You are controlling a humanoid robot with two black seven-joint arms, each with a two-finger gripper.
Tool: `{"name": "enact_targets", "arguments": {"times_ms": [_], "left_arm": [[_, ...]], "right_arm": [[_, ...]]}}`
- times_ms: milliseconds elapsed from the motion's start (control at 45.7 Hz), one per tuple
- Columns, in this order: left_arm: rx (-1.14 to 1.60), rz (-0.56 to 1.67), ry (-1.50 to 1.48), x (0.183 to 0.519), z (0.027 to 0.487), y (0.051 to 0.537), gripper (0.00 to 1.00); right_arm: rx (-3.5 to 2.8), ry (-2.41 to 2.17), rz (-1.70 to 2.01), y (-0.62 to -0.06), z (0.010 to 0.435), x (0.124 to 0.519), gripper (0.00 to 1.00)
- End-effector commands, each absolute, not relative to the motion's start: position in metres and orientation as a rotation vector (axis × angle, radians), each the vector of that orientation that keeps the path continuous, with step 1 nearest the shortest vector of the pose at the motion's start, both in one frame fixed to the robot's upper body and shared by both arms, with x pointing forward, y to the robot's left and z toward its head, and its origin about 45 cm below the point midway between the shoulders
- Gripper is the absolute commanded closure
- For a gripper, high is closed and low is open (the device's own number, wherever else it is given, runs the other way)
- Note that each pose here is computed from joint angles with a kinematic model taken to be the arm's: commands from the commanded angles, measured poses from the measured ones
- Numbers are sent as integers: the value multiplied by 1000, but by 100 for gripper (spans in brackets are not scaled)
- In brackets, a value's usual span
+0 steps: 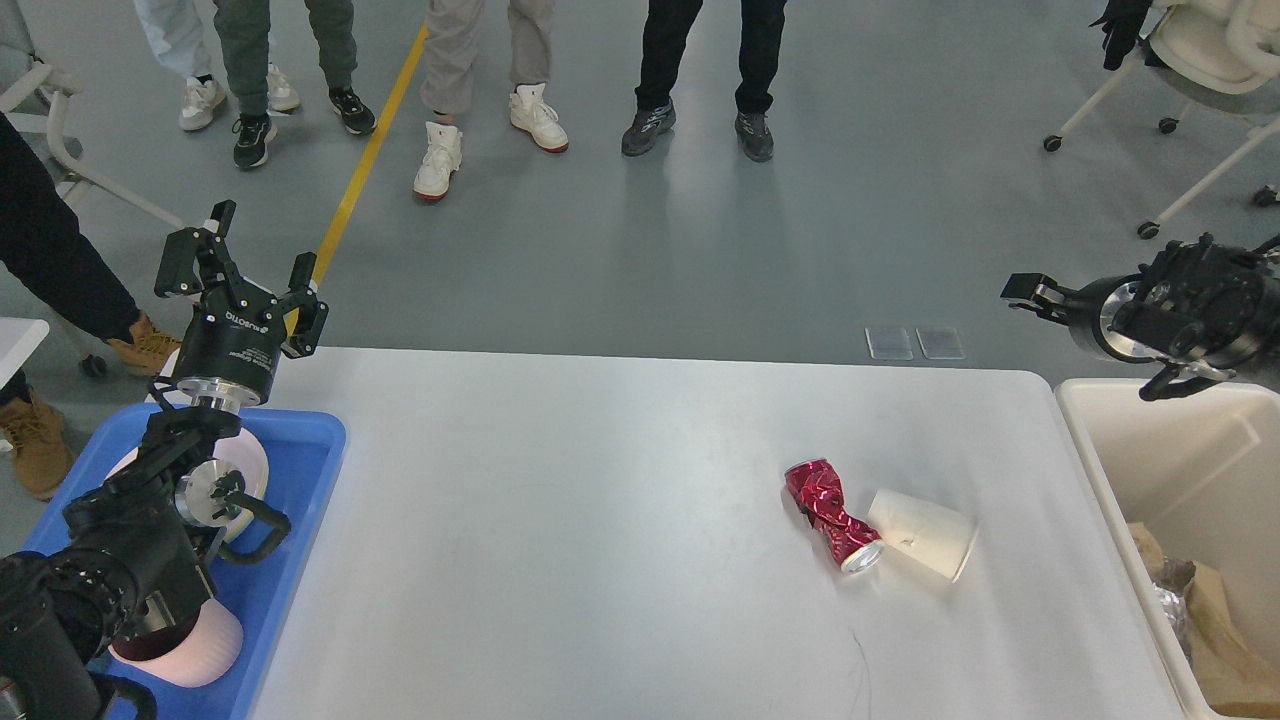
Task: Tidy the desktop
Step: 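Swing the right gripper back to the red can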
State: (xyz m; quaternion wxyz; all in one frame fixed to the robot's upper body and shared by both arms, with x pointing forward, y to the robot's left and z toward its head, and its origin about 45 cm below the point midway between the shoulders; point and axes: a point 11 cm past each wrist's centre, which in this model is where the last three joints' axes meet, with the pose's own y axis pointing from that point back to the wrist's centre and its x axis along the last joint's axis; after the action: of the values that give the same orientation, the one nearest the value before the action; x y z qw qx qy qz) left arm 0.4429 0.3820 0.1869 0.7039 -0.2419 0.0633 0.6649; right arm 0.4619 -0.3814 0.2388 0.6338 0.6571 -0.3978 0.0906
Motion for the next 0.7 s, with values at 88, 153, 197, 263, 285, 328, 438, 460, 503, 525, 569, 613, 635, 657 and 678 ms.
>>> {"name": "enact_targets", "arguments": {"times_ms": [88, 153, 197, 263, 285, 328, 438, 460, 503, 525, 569, 613, 635, 657, 678], "left_arm": [[-538, 1479, 141, 443, 187, 382, 4], [-537, 1480, 140, 443, 187, 383, 4], [-538, 1478, 141, 443, 187, 382, 4], [-536, 1482, 139, 443, 187, 383, 4], [-538, 1479, 141, 443, 187, 382, 4], [-537, 1480, 139, 443, 187, 383, 4], [-538, 1478, 141, 443, 187, 382, 4], [-537, 1481, 140, 443, 187, 382, 4], [-538, 1478, 141, 443, 187, 382, 4], [-538, 1479, 140, 443, 187, 382, 4], [-538, 1478, 141, 443, 187, 382, 4], [-538, 1478, 141, 443, 187, 382, 4], [-538, 1478, 141, 443, 187, 382, 4], [-538, 1478, 141, 443, 187, 382, 4], [-538, 1479, 140, 443, 187, 382, 4]], "right_arm": [[1628, -744, 175, -328, 286, 447, 0], [1645, -704, 179, -317, 301, 441, 0], [1653, -682, 181, -311, 311, 438, 0], [1664, -641, 178, -303, 324, 433, 0], [1670, -624, 175, -300, 328, 431, 0], [1681, -600, 173, -295, 337, 430, 0], [1698, -508, 182, -272, 350, 428, 0], [1698, -502, 183, -271, 350, 428, 0], [1695, -499, 193, -268, 350, 429, 0], [1693, -497, 194, -268, 348, 430, 0], [1686, -495, 204, -266, 344, 431, 0], [1673, -499, 217, -265, 335, 433, 0], [1664, -492, 219, -263, 326, 433, 0], [1654, -487, 223, -262, 316, 433, 0], [1641, -476, 236, -258, 306, 432, 0]]}}
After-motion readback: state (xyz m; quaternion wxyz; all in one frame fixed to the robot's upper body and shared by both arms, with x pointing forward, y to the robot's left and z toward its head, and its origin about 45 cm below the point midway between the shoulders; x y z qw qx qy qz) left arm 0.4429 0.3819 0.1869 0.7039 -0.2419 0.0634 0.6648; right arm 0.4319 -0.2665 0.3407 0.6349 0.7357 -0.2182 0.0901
